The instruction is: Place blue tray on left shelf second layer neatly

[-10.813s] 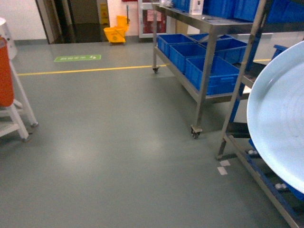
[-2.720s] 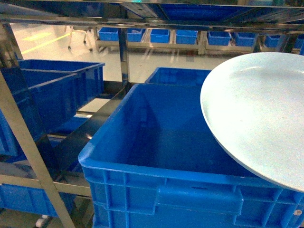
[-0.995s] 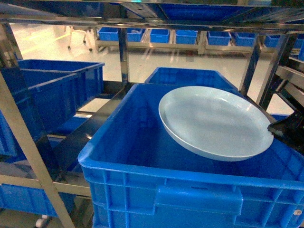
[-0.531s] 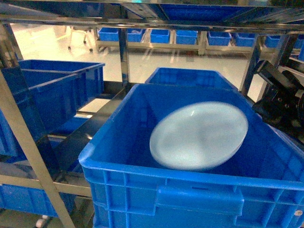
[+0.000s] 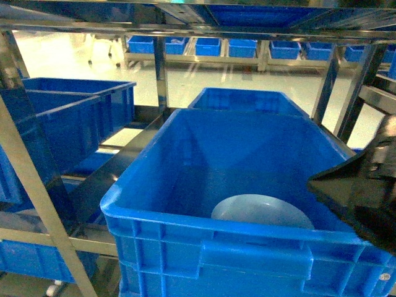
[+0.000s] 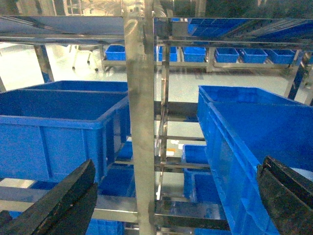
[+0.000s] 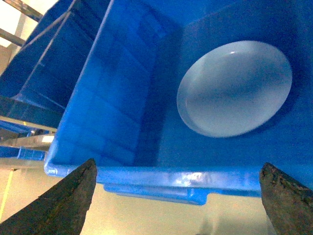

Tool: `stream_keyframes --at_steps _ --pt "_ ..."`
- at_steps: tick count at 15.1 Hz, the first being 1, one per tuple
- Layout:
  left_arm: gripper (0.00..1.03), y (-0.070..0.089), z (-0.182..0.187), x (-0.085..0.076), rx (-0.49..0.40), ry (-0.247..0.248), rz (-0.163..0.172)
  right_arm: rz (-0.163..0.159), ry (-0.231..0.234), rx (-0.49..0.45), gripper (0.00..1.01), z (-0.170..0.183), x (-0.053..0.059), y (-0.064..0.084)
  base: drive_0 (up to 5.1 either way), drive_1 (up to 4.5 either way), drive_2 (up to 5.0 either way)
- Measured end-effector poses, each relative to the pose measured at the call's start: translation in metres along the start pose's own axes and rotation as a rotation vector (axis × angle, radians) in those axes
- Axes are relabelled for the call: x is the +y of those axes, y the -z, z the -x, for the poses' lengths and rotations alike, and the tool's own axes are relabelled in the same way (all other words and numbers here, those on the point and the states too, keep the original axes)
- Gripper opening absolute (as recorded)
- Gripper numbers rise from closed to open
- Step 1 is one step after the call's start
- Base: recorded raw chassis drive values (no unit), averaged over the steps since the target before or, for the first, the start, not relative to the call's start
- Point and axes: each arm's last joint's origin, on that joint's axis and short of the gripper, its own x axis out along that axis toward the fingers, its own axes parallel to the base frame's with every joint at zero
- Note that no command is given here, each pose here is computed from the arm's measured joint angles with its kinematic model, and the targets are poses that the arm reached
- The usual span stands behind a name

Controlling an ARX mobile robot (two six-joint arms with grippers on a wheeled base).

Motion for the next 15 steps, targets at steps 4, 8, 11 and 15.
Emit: stream_keyframes --at_steps 4,8,11,15 --pt "0.98 0.0 0.0 0.0 0.0 0.0 0.0 0.28 -0.069 -0.249 0.98 0.033 0.006 -0.027 0.0 0.0 0.0" --pt "0.98 0.0 0.0 0.0 0.0 0.0 0.0 0.649 0.08 -0.383 0.98 0.063 -0.012 -0.022 0.0 0.0 0.0" --pt "0.98 0.0 0.0 0.0 0.0 0.0 0.0 0.864 0.276 -0.409 0.98 0.101 -0.031 -0.023 0.0 0.0 0.0" --pt "0.98 0.0 0.0 0.0 0.001 -0.002 0.0 0.707 0.236 -0.657 0.67 0.103 -0.044 -0.009 0.0 0.0 0.0"
